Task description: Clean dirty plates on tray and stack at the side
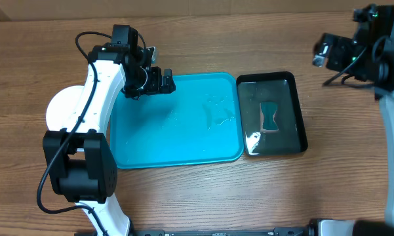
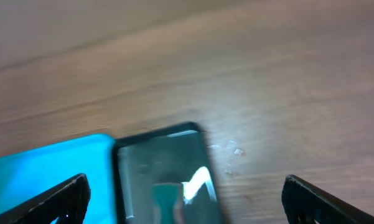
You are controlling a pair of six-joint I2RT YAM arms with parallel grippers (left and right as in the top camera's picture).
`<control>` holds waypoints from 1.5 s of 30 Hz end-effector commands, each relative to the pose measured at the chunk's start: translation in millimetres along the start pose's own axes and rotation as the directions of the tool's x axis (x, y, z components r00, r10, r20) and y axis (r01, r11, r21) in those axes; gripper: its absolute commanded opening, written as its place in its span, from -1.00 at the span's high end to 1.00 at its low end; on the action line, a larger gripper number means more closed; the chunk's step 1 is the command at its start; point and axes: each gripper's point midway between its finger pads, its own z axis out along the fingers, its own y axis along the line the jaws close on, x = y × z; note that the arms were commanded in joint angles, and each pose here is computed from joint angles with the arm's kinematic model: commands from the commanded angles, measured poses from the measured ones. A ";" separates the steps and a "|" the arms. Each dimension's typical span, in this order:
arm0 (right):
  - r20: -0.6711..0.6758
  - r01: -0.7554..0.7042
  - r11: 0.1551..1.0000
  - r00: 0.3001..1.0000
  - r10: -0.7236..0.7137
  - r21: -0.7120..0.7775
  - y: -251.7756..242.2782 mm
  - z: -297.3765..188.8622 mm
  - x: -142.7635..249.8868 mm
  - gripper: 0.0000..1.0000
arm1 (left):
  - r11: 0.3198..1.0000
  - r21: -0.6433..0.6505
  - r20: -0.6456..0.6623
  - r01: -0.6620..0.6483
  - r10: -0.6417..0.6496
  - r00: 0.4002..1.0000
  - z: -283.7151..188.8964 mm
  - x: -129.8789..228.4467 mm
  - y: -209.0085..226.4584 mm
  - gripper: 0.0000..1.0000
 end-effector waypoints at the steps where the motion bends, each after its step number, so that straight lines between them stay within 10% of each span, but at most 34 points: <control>1: 0.094 0.076 0.994 0.993 -0.069 -0.080 41.0 -41.8 -5.0 -1.00 | 1.000 0.004 0.002 -0.019 0.019 1.000 -0.8 -0.2 -0.9 -0.99; 9: 0.297 0.243 0.938 0.940 -0.165 -0.247 106.1 -145.3 12.2 -1.00 | 1.000 0.004 0.002 -0.019 0.019 1.000 -0.8 -0.2 -0.9 -1.00; 21: 0.526 0.273 0.932 0.843 -0.114 -0.236 72.5 -256.3 51.3 -1.00 | 1.000 0.004 0.002 -0.019 0.019 1.000 -0.8 -0.2 -0.9 -0.99; 36: 0.755 0.246 0.949 0.655 -0.012 -0.199 25.6 -224.7 128.9 -1.00 | 1.000 0.004 0.002 -0.019 0.019 1.000 -0.8 -0.2 -0.9 -0.99; 45: 0.905 0.354 0.913 0.423 0.038 -0.203 33.6 -191.3 130.4 -1.00 | 1.000 0.004 0.002 -0.019 0.019 1.000 -0.8 -0.2 -0.9 -0.99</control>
